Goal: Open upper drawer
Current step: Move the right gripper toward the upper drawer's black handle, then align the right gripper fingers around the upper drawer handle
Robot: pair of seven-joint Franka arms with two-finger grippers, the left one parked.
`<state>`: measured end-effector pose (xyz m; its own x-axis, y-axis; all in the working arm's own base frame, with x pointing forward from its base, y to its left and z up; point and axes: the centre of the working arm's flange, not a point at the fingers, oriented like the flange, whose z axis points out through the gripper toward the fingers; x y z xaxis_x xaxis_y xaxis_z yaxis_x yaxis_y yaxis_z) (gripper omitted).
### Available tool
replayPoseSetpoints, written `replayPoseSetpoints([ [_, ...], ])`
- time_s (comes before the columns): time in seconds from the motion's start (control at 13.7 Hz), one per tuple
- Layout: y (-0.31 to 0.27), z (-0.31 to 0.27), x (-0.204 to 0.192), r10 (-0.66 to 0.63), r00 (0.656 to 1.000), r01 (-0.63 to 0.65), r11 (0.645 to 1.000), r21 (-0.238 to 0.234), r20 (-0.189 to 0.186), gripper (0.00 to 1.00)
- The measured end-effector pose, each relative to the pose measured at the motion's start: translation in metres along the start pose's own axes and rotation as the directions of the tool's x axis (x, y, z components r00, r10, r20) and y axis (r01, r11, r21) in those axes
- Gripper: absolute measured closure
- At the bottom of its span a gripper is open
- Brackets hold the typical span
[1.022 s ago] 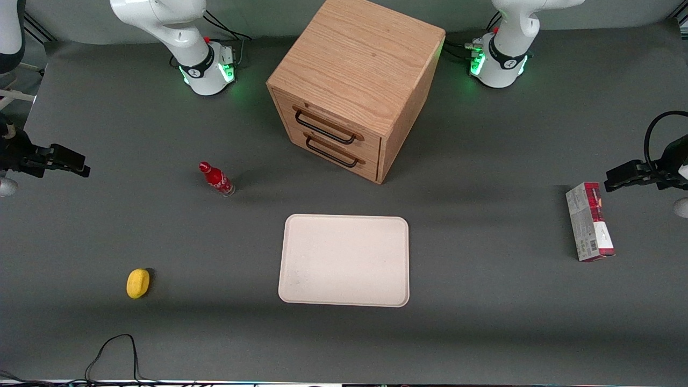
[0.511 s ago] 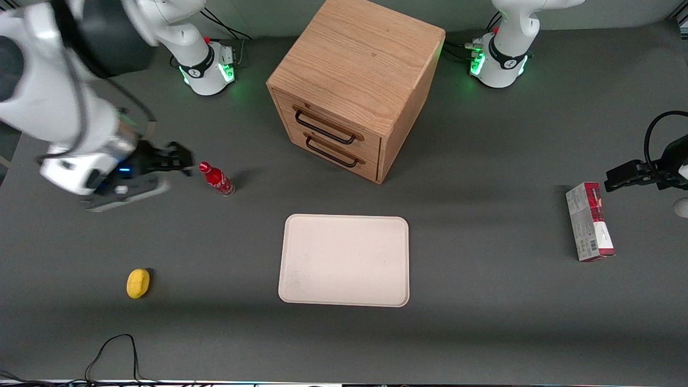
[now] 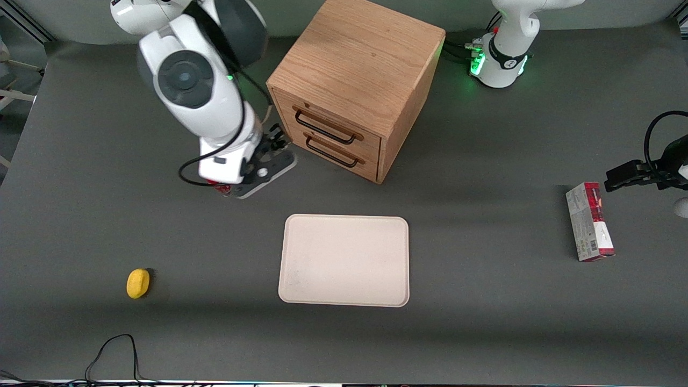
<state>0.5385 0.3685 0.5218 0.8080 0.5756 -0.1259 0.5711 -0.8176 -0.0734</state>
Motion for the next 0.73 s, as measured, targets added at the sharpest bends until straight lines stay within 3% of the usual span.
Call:
replayPoseSetpoints([
  [0.44, -0.081, 0.011, -0.002, -0.176, 0.984, 0.176, 0.984, -0.009, 0.021, 0.00],
  [0.73, -0.091, 0.026, -0.001, -0.277, 0.960, 0.278, 0.961, -0.006, 0.036, 0.00],
])
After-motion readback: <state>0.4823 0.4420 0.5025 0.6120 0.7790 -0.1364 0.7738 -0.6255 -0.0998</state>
